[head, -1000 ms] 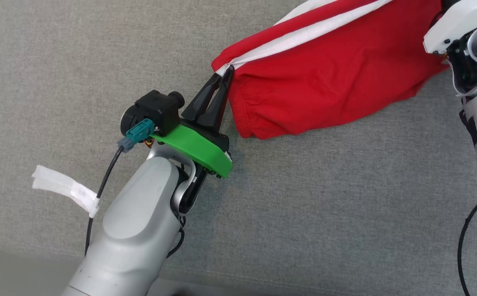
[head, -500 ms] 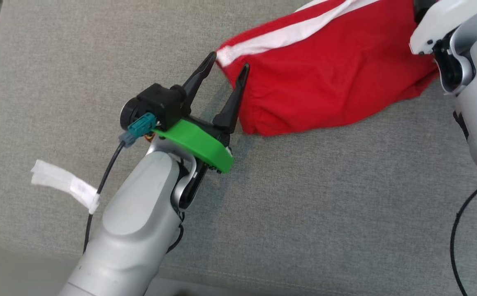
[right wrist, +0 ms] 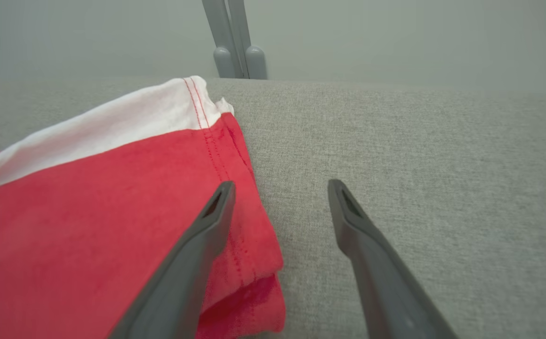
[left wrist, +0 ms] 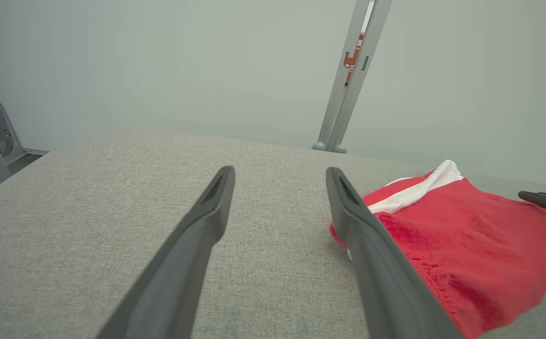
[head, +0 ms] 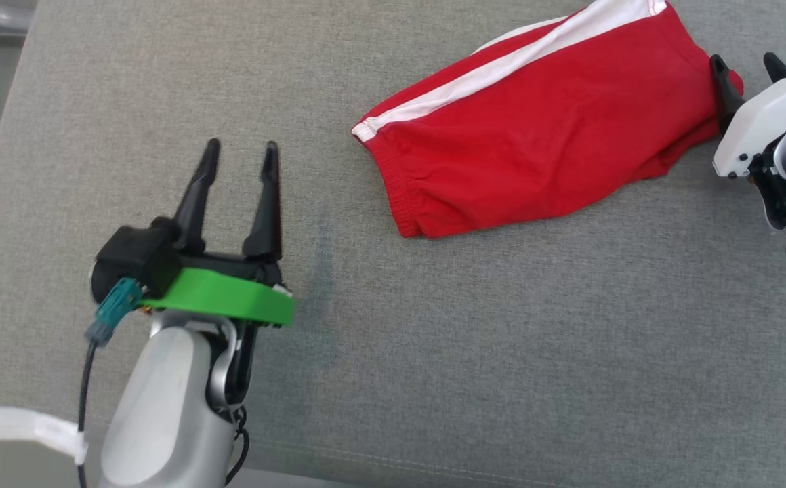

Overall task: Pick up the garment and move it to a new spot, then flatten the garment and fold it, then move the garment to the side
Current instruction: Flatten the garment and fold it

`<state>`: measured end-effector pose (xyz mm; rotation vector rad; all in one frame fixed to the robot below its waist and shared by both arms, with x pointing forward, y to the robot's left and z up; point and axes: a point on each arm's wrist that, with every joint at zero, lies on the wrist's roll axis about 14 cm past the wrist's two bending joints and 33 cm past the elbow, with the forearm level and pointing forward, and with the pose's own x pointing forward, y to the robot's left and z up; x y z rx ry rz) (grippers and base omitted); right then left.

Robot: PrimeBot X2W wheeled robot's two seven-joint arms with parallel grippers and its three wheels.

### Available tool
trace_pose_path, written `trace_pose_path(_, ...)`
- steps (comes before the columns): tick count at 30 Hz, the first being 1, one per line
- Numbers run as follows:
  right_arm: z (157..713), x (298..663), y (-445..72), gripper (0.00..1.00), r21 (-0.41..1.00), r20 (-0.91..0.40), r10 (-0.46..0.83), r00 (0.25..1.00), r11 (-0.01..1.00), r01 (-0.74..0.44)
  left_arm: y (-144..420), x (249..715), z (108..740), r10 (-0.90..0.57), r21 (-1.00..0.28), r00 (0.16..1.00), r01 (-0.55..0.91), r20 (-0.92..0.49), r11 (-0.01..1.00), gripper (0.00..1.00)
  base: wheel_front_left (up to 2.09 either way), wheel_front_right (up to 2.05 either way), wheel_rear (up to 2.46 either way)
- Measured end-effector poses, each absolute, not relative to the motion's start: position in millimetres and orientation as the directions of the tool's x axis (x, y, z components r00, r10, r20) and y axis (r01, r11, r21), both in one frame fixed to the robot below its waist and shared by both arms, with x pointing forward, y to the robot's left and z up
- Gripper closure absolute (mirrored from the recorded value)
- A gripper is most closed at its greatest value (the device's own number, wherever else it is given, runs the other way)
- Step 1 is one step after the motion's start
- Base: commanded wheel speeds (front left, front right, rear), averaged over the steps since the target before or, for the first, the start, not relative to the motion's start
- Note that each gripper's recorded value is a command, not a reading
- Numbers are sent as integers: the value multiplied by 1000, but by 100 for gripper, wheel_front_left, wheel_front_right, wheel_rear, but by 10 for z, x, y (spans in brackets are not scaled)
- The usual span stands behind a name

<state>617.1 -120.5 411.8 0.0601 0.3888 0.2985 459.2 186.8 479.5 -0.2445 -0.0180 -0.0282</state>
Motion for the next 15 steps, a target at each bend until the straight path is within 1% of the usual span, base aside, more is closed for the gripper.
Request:
trace_pose_path(4, 3976, 6116, -1119, 0, 133, -407, 315, 858, 949, -285, 2093, 4433, 4758, 49, -221, 999, -45, 11, 974, 0, 0, 0, 0)
trace_pose_path(8, 3871, 6043, -1045, 0, 153, -442, 328, 835, 945, -290, 2207, 4305, 4722, 84, -191, 996, -83, -3, 978, 0, 0, 0, 0)
trace_pose_path(9, 3822, 6001, -1027, 9, 162, -460, 331, 824, 944, -289, 2225, 4284, 4722, 90, -188, 996, -89, -4, 978, 0, 0, 0, 0)
trace_pose_path(10, 3804, 5977, -1005, 41, 173, -468, 336, 818, 942, -288, 2237, 4262, 4722, 95, -185, 996, -94, -5, 978, 0, 0, 0, 0)
trace_pose_path(11, 3810, 5973, -997, 87, 180, -471, 338, 815, 941, -286, 2243, 4243, 4723, 98, -185, 995, -97, -5, 978, 0, 0, 0, 0)
trace_pose_path(12, 3813, 5968, -991, 100, 182, -473, 340, 813, 940, -287, 2245, 4233, 4724, 99, -184, 995, -99, -5, 978, 0, 0, 0, 0)
trace_pose_path(15, 3795, 5920, -990, 100, 196, -481, 344, 807, 939, -284, 2241, 4218, 4730, 104, -183, 995, -102, -4, 978, 0, 0, 0, 0)
